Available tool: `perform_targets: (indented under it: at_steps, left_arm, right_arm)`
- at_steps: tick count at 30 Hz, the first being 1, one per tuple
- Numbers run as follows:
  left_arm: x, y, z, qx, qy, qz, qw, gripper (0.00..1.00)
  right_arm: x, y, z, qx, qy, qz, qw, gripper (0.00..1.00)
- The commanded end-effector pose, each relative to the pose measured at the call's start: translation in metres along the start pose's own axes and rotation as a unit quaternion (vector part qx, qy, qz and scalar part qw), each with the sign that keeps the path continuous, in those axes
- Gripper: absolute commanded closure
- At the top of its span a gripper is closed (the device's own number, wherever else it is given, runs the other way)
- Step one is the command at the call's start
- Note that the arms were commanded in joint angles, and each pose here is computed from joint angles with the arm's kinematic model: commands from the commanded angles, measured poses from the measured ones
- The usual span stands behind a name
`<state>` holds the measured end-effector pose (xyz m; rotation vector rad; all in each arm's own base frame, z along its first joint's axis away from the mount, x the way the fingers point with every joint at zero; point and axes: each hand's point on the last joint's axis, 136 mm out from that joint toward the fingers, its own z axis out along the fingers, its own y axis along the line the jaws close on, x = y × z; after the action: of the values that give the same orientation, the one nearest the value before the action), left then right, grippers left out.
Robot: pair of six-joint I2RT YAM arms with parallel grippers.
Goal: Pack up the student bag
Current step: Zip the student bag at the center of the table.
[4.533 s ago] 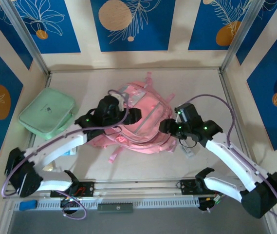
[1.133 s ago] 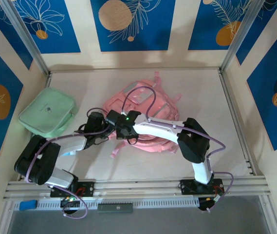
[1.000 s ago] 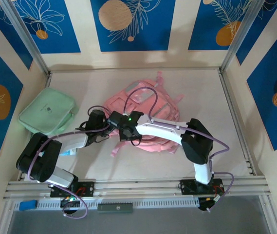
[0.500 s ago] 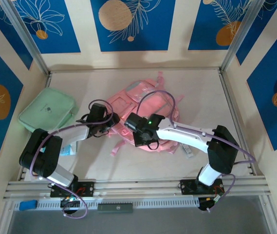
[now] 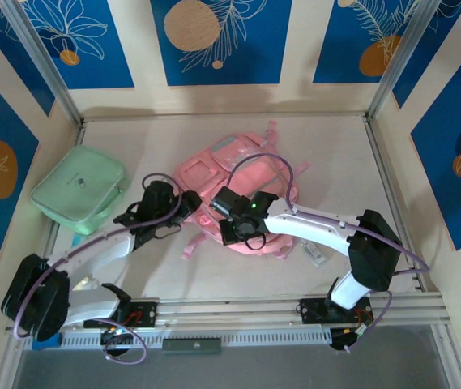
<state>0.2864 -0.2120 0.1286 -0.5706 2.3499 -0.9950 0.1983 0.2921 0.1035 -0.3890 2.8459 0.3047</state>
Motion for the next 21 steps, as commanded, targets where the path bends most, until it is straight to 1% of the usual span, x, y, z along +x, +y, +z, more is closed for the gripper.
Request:
perform_targets:
  at_steps: [1, 4, 10, 16, 18, 21]
  left_arm:
    - [0.018, -0.002, 0.000, 0.010, -0.008, -0.056, 0.998, 0.42]
    - [0.037, -0.010, 0.004, 0.015, -0.005, -0.067, 0.998, 0.46]
    - [0.056, -0.014, 0.015, 0.024, -0.007, -0.094, 0.995, 0.55]
    - [0.065, -0.021, 0.028, 0.023, -0.015, -0.112, 0.993, 0.62]
    - [0.064, -0.023, 0.033, 0.029, -0.019, -0.116, 0.993, 0.66]
    - [0.064, -0.023, 0.039, 0.018, -0.021, -0.112, 0.993, 0.72]
  right_arm:
    - [-0.001, 0.016, -0.008, -0.042, -0.004, -0.009, 0.999, 1.00]
    - [-0.001, 0.016, -0.008, -0.040, -0.006, -0.009, 0.999, 1.00]
    - [-0.002, 0.019, -0.009, -0.046, -0.010, -0.011, 0.999, 1.00]
    - [-0.004, 0.023, -0.008, -0.047, -0.017, -0.015, 0.999, 1.00]
    - [-0.005, 0.024, -0.006, -0.048, -0.016, -0.015, 0.999, 1.00]
    - [-0.005, 0.025, -0.005, -0.045, -0.015, -0.019, 0.999, 1.00]
